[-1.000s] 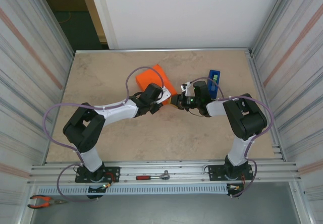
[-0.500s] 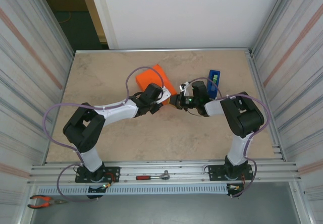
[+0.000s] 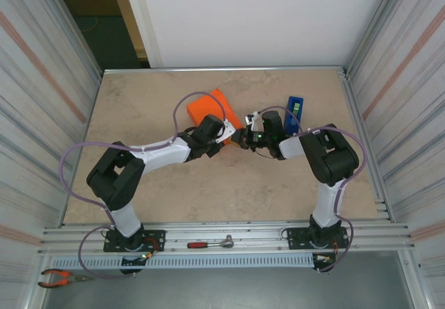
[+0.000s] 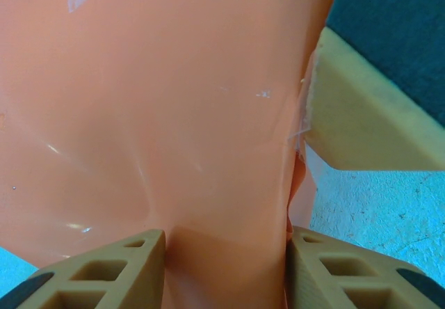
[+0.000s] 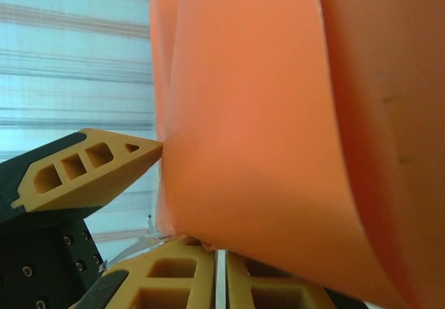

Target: Wrap the gift box in paper

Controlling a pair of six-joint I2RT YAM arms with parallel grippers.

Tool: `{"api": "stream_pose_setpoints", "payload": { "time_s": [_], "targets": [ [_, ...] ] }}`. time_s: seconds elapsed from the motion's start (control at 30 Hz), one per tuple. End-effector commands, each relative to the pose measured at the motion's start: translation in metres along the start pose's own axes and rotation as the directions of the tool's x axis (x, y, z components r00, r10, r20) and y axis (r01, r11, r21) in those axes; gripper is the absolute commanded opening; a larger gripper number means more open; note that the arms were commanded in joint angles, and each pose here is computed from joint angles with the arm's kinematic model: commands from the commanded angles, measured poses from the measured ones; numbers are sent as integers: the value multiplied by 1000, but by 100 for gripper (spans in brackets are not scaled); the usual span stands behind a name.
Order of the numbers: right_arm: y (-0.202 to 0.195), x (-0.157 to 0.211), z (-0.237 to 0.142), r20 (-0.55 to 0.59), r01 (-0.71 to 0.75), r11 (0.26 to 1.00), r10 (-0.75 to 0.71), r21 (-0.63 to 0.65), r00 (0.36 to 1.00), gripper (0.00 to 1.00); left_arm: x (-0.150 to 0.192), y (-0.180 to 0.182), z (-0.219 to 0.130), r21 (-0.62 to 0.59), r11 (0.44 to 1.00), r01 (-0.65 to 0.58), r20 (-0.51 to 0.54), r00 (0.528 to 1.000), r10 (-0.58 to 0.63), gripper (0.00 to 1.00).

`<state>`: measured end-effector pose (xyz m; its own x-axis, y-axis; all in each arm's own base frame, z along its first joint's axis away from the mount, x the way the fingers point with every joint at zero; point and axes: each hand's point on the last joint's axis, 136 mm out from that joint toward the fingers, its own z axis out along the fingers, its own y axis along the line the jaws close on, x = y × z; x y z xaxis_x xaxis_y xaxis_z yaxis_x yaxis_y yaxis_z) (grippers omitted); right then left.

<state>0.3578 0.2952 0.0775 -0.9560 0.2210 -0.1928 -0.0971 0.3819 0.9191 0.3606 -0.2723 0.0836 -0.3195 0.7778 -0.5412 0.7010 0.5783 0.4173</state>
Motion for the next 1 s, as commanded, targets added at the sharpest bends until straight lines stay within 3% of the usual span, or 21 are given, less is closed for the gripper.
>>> {"api": "stream_pose_setpoints", "payload": {
  "time_s": [0.0,0.3,0.97],
  "targets": [
    [2,1,-4,23,-2,1000,2,-2,1000,10,27,-26,7,103,994,-26,-90,995,35,45],
    [6,10,-19,35,3,1000,-3,2,999,9,27,-26,7,103,994,-25,-91,995,35,45],
    [32,3,-11,24,41,999,-40,-34,999,0,27,-26,6,100,995,-24,-88,996,32,45]
  ]
}}
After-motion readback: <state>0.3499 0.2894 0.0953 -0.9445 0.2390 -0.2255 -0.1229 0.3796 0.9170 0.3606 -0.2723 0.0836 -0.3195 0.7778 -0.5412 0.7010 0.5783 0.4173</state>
